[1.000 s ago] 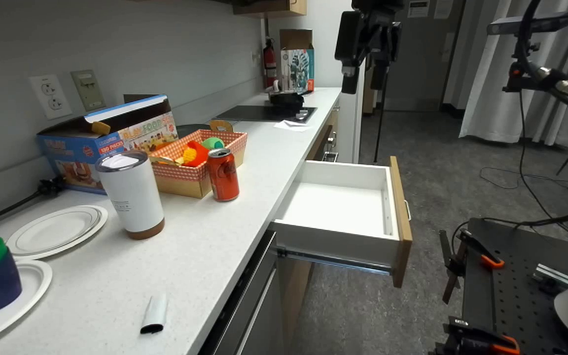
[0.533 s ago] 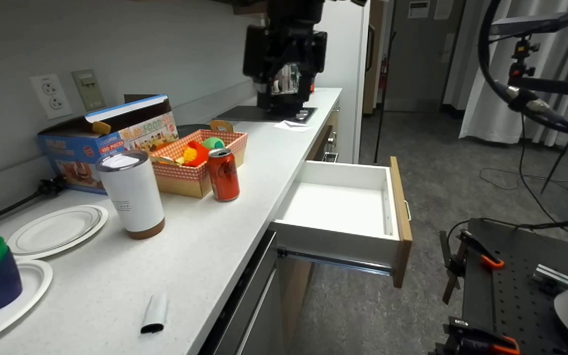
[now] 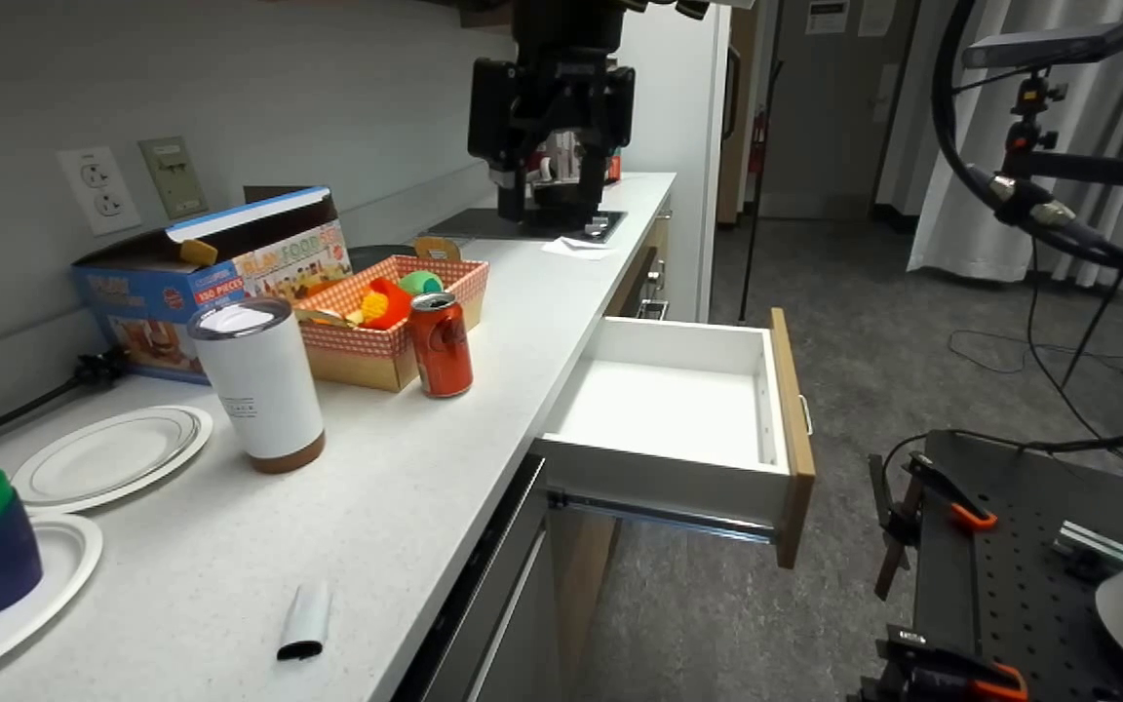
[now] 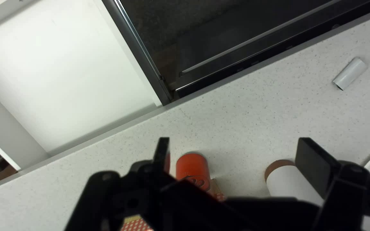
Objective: Put the green pear in the open drawer.
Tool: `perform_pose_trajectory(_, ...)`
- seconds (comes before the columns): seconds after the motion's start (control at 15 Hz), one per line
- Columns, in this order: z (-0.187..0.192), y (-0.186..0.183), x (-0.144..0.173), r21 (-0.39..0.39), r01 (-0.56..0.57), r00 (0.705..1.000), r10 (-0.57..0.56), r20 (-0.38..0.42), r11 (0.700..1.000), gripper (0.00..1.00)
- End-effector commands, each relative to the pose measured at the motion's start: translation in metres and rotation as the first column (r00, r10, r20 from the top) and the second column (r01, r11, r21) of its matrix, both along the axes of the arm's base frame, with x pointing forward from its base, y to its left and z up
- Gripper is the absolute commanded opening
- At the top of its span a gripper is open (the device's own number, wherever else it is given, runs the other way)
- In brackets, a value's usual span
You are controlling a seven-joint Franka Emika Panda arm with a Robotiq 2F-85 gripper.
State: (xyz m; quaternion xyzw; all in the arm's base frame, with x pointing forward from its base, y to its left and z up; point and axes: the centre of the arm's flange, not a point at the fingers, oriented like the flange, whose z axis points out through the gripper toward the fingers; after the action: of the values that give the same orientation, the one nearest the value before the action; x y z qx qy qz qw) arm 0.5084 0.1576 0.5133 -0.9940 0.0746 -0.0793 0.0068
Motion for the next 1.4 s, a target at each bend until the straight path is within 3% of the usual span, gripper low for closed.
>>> perform_pose_trajectory(0.0,0.014,-0.014,0.032,0.014,0.054,0.998,-0.054,0.028,0.998,1.00)
perform_pose_trajectory(0.4,0.027,-0.066,0.119,0.041,0.101,0.988,-0.105,0.114,0.994,1.00)
perform_pose_trajectory(0.8,-0.029,-0.089,0.195,0.112,0.158,0.961,-0.179,0.212,0.981,1.00)
perform_pose_trajectory(0.87,-0.024,-0.089,0.157,0.085,0.145,0.970,-0.159,0.182,0.986,1.00)
perform_pose_trajectory(1.0,-0.040,-0.093,0.165,0.083,0.153,0.971,-0.165,0.173,0.985,1.00)
perform_pose_trajectory(1.33,-0.030,-0.091,0.168,0.087,0.152,0.965,-0.167,0.204,0.985,1.00)
